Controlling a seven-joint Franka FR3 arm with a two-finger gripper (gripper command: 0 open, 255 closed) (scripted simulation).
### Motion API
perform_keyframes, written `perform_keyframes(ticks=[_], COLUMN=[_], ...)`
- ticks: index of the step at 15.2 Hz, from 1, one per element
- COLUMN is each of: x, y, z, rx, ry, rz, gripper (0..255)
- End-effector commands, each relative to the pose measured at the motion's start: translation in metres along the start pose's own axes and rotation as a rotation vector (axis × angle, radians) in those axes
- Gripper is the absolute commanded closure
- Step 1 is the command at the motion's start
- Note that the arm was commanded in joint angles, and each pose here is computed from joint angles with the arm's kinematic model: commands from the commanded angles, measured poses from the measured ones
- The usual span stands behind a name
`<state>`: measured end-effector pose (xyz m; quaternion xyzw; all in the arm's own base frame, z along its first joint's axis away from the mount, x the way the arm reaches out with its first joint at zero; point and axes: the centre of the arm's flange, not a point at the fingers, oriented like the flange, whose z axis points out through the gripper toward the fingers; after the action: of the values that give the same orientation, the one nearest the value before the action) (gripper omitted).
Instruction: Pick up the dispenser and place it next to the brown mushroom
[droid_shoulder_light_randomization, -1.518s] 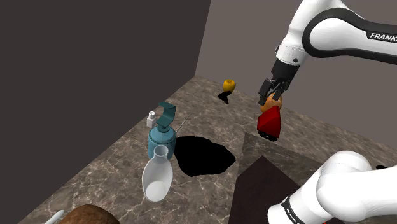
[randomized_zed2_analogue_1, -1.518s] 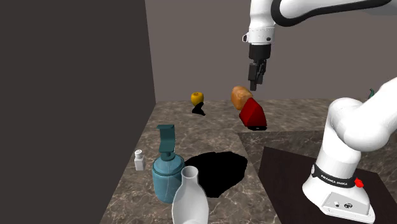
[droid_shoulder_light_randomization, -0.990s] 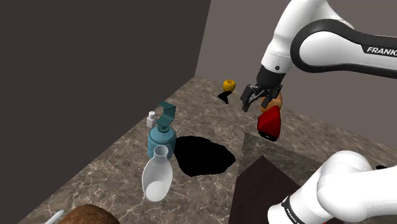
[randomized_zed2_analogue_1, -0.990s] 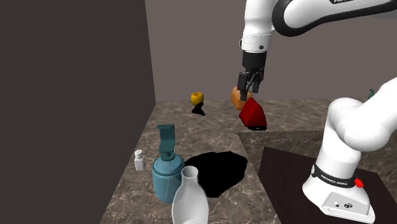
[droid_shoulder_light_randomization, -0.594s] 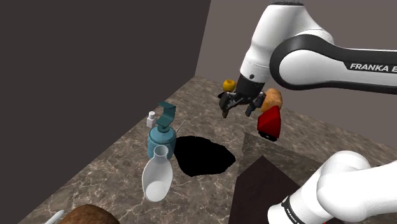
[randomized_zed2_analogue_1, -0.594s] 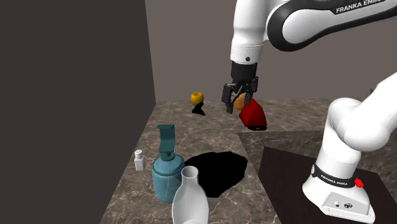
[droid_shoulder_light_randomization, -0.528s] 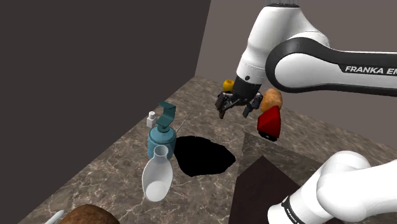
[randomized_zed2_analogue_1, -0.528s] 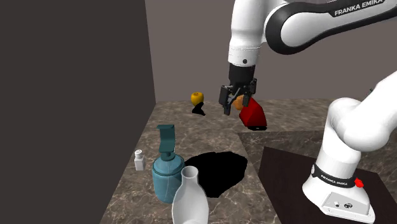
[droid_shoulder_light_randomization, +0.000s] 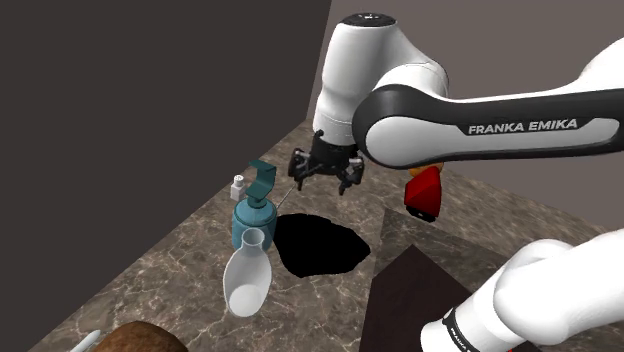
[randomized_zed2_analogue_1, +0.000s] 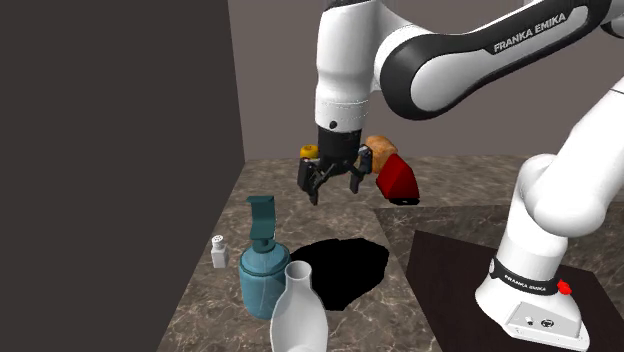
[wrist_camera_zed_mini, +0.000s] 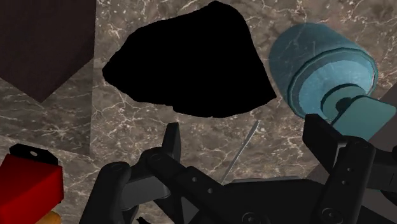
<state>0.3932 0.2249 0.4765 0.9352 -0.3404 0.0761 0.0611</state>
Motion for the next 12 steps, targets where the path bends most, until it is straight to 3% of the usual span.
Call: perform_keyframes(ticks=[1, 12], x=[-0.004, 0.003], y=[-0.027, -0.164], z=[0.007, 0.039], rx=[-0.003, -0.03], ry=[0.016, 0.101], rz=[0.062, 0.353], gripper=[0, 0])
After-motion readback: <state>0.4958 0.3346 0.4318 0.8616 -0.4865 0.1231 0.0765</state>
